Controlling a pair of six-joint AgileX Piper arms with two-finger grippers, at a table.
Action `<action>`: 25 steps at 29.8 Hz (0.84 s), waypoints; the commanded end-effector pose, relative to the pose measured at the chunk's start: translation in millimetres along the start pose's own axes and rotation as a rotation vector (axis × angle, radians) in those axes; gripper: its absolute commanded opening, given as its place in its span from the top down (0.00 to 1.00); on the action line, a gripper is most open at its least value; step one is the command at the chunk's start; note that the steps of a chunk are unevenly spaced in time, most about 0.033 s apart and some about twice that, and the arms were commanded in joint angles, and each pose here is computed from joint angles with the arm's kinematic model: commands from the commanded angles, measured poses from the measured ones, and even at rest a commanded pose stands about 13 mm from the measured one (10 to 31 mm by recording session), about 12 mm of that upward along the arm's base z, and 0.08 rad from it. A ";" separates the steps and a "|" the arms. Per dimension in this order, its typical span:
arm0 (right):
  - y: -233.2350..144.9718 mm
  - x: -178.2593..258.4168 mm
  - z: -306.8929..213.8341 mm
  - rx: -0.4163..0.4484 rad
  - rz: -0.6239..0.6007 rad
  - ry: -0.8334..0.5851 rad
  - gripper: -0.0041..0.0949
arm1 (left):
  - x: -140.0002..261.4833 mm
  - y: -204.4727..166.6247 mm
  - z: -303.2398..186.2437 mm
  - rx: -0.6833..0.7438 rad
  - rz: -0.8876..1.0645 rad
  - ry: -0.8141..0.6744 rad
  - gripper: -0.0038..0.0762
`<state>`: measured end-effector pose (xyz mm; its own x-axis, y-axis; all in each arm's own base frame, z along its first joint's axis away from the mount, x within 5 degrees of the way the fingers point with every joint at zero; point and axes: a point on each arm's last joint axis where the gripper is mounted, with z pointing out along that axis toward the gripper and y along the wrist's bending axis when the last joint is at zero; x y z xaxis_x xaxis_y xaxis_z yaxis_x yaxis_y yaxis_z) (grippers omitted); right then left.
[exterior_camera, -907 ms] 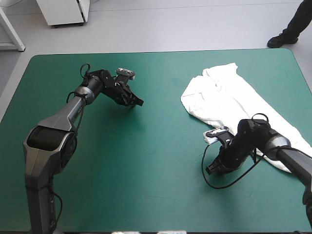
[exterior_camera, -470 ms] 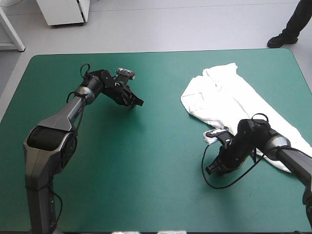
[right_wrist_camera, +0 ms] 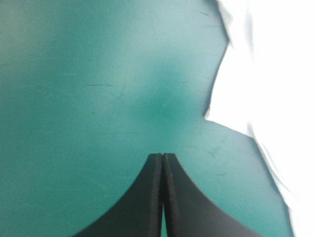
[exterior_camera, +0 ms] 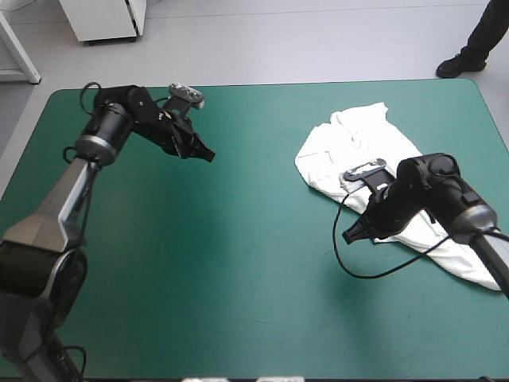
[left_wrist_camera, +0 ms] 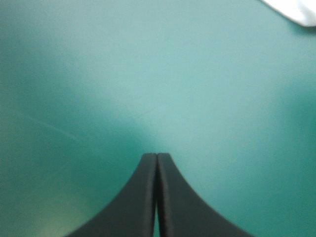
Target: Fold the cloth
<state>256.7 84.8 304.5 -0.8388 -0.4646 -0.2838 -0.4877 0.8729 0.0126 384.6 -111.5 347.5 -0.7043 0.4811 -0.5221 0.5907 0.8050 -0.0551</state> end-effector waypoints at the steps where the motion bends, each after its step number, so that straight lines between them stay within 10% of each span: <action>1: 1.4 13.8 -48.7 0.070 0.025 -0.094 0.97 | 0.6 -29.4 -99.6 -0.054 0.046 -0.204 0.96; 10: -1.8 59.3 -111.6 0.273 0.153 -0.256 0.93 | 50.2 -80.9 -249.2 -0.242 0.145 -0.567 0.95; 19: -9.8 42.5 -102.1 0.312 0.208 -0.303 0.27 | 80.4 -104.9 -299.3 -0.292 0.181 -0.729 0.54; 25: -29.0 2.5 -75.2 0.387 0.220 -0.343 0.25 | 80.4 -108.2 -298.4 -0.240 0.154 -0.733 0.39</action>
<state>229.6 47.2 365.0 -0.8172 -0.2457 -0.5214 -0.1623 0.9661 -0.2009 153.4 -54.6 552.9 -0.2066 0.3741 -0.9041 0.5024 0.8334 0.2300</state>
